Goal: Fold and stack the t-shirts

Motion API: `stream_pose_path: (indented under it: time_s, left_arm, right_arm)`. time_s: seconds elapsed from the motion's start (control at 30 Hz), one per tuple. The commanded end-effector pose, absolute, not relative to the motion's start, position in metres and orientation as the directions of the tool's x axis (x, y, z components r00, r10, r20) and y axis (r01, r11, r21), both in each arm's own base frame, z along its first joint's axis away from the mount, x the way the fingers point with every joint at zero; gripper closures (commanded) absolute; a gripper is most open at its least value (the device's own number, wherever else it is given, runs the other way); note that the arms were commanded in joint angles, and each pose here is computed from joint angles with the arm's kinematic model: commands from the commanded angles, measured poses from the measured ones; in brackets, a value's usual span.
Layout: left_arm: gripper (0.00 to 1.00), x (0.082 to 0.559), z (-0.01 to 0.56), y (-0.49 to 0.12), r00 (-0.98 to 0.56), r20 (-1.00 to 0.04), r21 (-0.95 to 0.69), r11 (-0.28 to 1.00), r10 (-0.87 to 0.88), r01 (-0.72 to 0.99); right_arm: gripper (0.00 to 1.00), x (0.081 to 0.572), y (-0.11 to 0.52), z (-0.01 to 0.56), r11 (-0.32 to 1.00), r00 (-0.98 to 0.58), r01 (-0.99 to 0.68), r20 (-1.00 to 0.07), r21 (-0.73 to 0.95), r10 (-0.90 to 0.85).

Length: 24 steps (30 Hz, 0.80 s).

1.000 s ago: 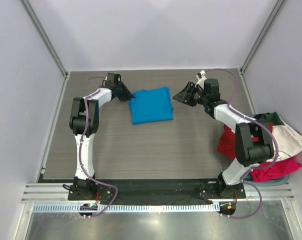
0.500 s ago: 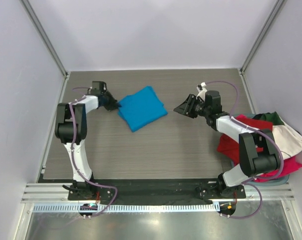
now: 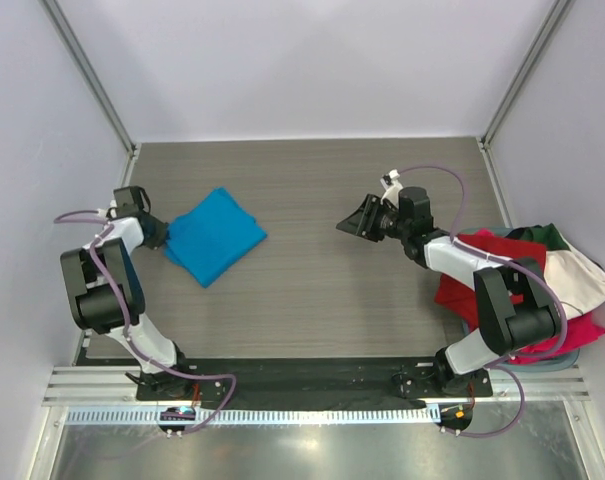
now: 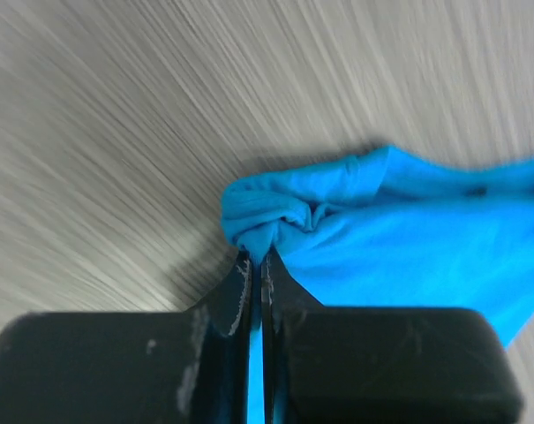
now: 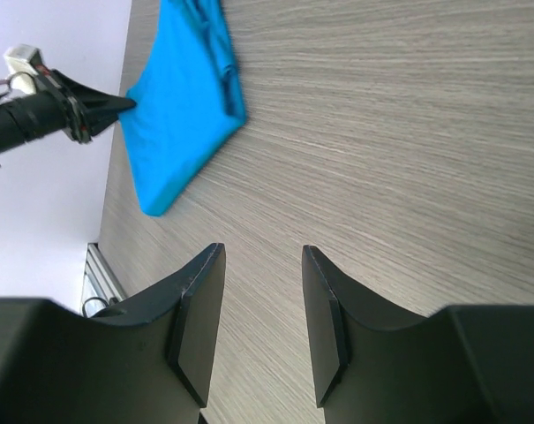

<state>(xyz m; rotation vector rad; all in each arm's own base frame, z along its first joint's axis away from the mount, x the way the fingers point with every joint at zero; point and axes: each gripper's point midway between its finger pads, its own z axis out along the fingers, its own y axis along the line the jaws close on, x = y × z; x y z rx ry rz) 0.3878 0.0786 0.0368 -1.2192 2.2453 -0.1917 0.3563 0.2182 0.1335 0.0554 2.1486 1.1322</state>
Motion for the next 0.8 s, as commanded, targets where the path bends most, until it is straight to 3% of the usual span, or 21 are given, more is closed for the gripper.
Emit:
stream_pose_path:
  time_s: [0.0, 0.1, 0.13, 0.17, 0.23, 0.4, 0.53, 0.6, 0.77]
  left_arm:
    - [1.00, 0.403, 0.065, 0.140, -0.291, -0.600, -0.273, 0.533, -0.745, -0.801]
    - [0.98, 0.419, 0.079, 0.164, -0.262, -0.630, -0.210, 0.485, -0.731, -0.849]
    - [0.63, 0.436, 0.093, 0.167, -0.235, -0.638, -0.243, 0.481, -0.733, -0.842]
    - [0.42, 0.442, 0.095, 0.167, -0.234, -0.629, -0.254, 0.480, -0.742, -0.839]
    - [0.28, 0.447, 0.095, 0.162, -0.247, -0.614, -0.258, 0.487, -0.750, -0.835]
    - [0.19, 0.432, 0.117, 0.146, -0.214, -0.625, -0.337, 0.507, -0.751, -0.793]
    - [0.00, 0.419, 0.154, 0.108, -0.202, -0.629, -0.466, 0.572, -0.751, -0.674]
    - [0.00, 0.412, 0.176, 0.074, -0.193, -0.631, -0.547, 0.608, -0.751, -0.576]
    - [0.00, 0.403, 0.227, -0.037, -0.259, -0.695, -0.594, 0.739, -0.670, -0.319]
  right_arm:
    - [0.54, 0.362, 0.220, 0.147, 0.610, -0.704, -0.327, -0.616, 0.722, 0.353]
    - [0.53, 0.360, 0.220, 0.142, 0.614, -0.704, -0.327, -0.618, 0.719, 0.349]
    - [0.51, 0.361, 0.220, 0.140, 0.617, -0.706, -0.322, -0.616, 0.718, 0.349]
    - [0.48, 0.362, 0.220, 0.139, 0.617, -0.706, -0.320, -0.615, 0.719, 0.350]
    - [0.45, 0.362, 0.221, 0.140, 0.615, -0.704, -0.328, -0.619, 0.718, 0.348]
    - [0.40, 0.361, 0.217, 0.146, 0.640, -0.679, -0.340, -0.651, 0.689, 0.340]
    - [0.16, 0.360, 0.212, 0.156, 0.668, -0.646, -0.341, -0.681, 0.661, 0.344]
    - [0.00, 0.358, 0.208, 0.164, 0.686, -0.624, -0.336, -0.698, 0.645, 0.351]
    - [0.00, 0.349, 0.201, 0.179, 0.766, -0.552, -0.325, -0.769, 0.555, 0.323]
